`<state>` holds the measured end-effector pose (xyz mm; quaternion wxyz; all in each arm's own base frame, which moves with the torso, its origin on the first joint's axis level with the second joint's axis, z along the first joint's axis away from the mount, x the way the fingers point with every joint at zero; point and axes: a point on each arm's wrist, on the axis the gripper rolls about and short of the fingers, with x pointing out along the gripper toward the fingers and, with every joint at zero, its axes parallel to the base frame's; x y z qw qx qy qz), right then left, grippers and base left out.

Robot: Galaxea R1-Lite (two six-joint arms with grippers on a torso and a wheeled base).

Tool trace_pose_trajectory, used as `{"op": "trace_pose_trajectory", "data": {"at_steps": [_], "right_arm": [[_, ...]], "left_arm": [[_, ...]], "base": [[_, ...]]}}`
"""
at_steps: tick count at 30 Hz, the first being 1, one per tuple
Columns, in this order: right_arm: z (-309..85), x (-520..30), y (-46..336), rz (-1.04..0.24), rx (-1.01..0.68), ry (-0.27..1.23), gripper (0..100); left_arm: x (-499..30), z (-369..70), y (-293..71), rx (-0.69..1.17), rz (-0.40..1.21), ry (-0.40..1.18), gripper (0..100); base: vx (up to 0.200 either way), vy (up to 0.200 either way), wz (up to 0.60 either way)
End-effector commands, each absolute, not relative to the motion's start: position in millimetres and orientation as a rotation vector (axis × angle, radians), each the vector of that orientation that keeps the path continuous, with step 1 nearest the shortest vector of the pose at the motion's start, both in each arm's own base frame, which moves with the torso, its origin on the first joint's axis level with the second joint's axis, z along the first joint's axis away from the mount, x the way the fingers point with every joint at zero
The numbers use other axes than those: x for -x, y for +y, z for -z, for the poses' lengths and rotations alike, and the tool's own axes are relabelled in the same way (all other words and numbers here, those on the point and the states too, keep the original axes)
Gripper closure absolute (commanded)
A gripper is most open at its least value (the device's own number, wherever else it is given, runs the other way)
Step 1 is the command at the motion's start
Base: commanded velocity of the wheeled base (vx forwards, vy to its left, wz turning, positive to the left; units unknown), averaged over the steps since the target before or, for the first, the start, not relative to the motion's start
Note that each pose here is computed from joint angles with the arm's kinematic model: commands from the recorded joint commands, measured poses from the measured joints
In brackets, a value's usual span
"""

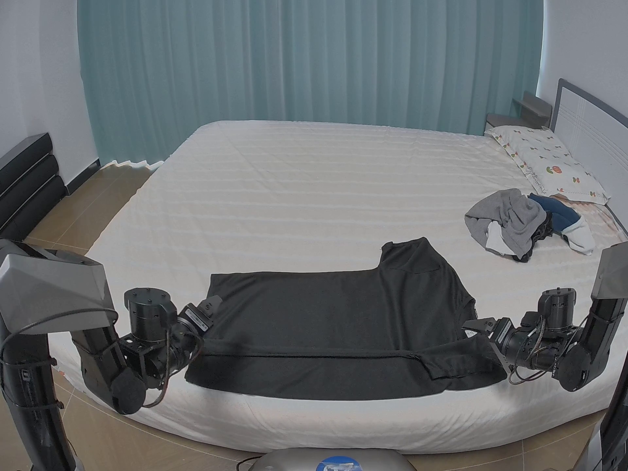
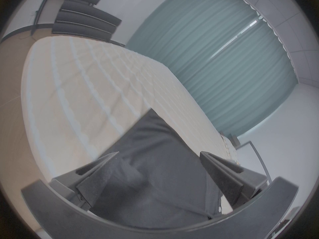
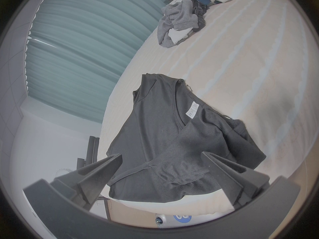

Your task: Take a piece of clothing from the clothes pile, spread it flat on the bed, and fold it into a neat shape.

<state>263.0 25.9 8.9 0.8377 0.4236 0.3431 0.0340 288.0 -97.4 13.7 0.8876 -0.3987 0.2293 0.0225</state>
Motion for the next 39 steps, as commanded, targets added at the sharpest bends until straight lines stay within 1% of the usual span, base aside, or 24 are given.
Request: {"op": "trace_pose_trajectory", "data": {"at_steps": [1, 10, 13, 18, 22, 24, 29, 33, 39], "right_arm": [[-7.2, -261.0, 31.5, -0.087, -0.888, 0.744, 0], [-6.2, -260.4, 33.0, -0.090, -0.885, 0.751, 0], [-5.9, -259.9, 33.8, -0.091, -0.884, 0.755, 0], [-2.2, -260.4, 33.8, -0.086, -0.880, 0.766, 0], [-0.2, -260.5, 33.8, -0.084, -0.880, 0.768, 0], [-1.0, -260.6, 33.8, -0.089, -0.880, 0.758, 0], [-0.5, -260.0, 33.8, -0.090, -0.880, 0.757, 0], [-0.7, -260.3, 33.8, -0.091, -0.880, 0.756, 0], [-0.7, -260.4, 33.4, -0.088, -0.880, 0.754, 0]], "left_arm": [[-279.0, -5.2, -119.7, 0.800, 0.010, 0.540, 0], [-272.7, 5.9, -125.6, 0.837, -0.002, 0.594, 0], [-270.3, 6.9, -127.0, 0.831, 0.002, 0.602, 0], [-261.6, 9.5, -135.0, 0.812, 0.031, 0.640, 0], [-254.3, 14.3, -142.5, 0.791, 0.055, 0.677, 0], [-252.4, 21.4, -145.4, 0.778, 0.078, 0.726, 0], [-255.1, 25.5, -147.3, 0.756, 0.063, 0.777, 0], [-260.9, 26.1, -150.1, 0.747, 0.050, 0.789, 0], [-281.2, 22.2, -151.1, 0.753, 0.053, 0.740, 0]], "base": [[0.000, 0.000, 0.00], [0.000, 0.000, 0.00], [0.200, 0.000, 0.00], [0.000, 0.000, 0.00], [0.000, 0.000, 0.00], [0.000, 0.000, 0.00], [0.000, 0.000, 0.00], [0.000, 0.000, 0.00], [0.000, 0.000, 0.00]]}}
